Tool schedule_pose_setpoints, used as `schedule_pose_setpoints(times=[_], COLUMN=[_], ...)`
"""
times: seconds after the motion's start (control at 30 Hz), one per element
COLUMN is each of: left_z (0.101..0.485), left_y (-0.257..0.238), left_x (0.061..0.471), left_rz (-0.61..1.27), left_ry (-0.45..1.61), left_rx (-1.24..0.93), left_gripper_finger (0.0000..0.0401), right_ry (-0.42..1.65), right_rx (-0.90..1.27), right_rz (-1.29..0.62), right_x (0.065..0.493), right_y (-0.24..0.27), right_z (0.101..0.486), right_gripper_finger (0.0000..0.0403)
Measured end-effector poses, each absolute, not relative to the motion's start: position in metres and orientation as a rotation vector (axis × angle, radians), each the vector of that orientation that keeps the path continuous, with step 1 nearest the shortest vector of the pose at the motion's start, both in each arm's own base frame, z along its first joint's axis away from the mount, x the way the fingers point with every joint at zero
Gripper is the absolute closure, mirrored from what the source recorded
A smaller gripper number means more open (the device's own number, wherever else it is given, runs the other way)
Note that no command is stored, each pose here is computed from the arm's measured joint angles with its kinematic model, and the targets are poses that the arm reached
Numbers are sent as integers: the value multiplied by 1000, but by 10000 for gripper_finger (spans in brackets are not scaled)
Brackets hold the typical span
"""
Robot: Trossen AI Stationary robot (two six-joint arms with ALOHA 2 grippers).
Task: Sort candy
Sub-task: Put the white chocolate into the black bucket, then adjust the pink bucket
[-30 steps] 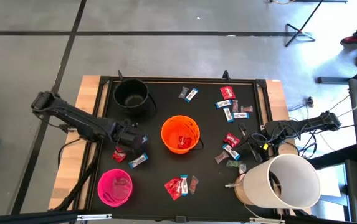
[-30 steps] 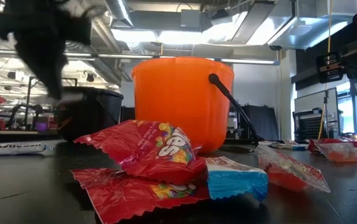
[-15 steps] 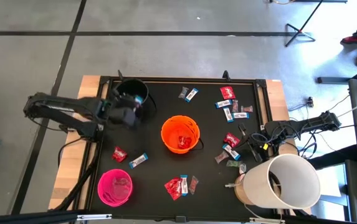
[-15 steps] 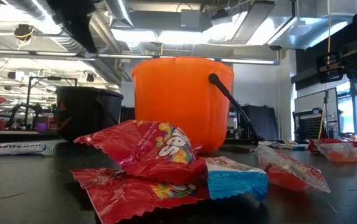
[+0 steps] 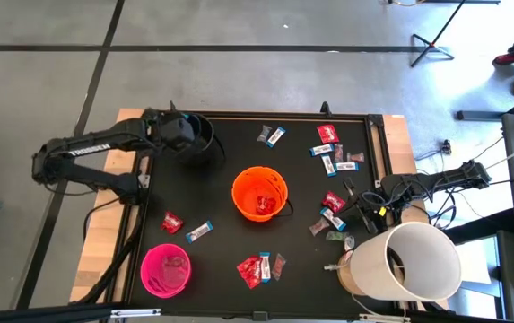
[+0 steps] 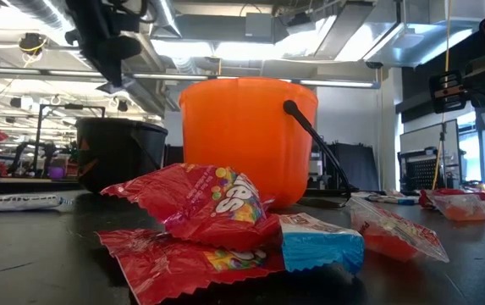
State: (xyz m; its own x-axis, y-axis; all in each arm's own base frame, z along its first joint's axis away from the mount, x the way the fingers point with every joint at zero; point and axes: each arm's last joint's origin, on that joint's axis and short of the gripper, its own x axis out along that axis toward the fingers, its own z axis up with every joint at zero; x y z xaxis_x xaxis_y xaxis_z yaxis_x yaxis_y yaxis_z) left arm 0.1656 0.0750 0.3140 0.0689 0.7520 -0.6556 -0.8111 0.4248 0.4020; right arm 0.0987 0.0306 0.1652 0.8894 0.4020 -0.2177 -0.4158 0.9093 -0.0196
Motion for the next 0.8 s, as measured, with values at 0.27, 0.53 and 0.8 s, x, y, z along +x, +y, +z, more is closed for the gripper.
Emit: schedule_pose_setpoints(times=[0.27, 0.53, 0.8], left_z=[314, 311, 303], left_y=[78, 68, 33], left_x=[165, 168, 171], left_rz=[1149, 866, 483], left_ry=[977, 1057, 1185], left_rx=[-38, -128, -328], left_gripper_finger=[245, 234, 234], right_ry=[212, 213, 212], right_rx=[-66, -66, -66], right_rz=[425, 425, 425], right_x=[99, 99, 99], right_y=[31, 31, 31], right_z=[165, 165, 165], right_gripper_finger=[402, 402, 402])
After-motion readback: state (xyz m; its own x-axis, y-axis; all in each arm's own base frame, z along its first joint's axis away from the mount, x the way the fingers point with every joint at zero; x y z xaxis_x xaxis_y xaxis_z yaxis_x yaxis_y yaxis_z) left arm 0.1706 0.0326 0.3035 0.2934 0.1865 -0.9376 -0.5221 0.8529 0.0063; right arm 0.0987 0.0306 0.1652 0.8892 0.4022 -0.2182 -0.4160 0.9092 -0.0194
